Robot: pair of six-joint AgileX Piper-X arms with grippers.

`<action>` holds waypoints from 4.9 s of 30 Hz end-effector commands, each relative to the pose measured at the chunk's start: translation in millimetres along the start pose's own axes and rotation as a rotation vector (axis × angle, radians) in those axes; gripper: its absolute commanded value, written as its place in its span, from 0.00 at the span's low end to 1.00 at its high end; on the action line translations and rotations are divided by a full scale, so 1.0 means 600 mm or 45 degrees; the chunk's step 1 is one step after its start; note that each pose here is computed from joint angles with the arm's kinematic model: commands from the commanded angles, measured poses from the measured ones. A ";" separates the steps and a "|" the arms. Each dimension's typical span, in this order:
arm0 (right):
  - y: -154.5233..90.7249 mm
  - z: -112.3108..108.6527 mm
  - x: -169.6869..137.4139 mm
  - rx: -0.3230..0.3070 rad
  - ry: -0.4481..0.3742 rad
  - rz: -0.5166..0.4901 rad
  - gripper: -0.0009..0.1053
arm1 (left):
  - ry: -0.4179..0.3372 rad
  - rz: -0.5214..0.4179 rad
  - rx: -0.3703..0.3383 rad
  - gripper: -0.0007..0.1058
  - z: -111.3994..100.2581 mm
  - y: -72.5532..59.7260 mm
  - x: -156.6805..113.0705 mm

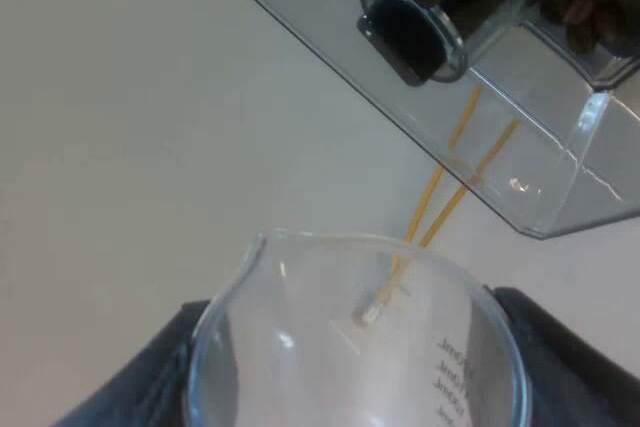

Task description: Pour the beans into the coffee machine

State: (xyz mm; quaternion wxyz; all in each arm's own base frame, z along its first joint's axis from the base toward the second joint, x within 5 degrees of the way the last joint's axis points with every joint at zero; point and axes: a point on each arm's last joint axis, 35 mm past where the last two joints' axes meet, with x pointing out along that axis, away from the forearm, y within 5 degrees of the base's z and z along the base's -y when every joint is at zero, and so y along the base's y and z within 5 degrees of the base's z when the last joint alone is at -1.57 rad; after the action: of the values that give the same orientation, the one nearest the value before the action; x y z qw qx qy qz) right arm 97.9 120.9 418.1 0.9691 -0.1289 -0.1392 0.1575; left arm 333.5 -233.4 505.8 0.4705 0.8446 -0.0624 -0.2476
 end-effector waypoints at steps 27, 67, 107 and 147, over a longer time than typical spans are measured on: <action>0.009 0.004 -0.004 -0.037 -0.074 0.246 0.71 | 0.112 0.002 -1.833 0.01 -0.059 -0.001 -0.181; 0.249 -0.051 0.020 0.090 0.356 0.794 0.71 | 0.430 0.221 -2.913 0.01 -0.081 -0.437 -0.370; 0.379 -0.246 0.114 0.067 0.455 0.734 0.71 | 0.138 0.423 -2.901 0.01 -0.035 -0.693 -0.148; 0.379 -0.270 0.130 0.096 0.465 0.817 0.71 | 0.286 0.172 -2.992 0.47 -0.059 -0.769 -0.043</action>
State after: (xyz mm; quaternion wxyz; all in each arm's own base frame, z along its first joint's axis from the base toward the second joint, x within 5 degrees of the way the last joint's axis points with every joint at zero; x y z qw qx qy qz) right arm 157.2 322.7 217.2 0.8834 -0.1591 0.0958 0.4303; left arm 269.5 56.9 151.0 0.9764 -0.0892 0.1887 -0.0558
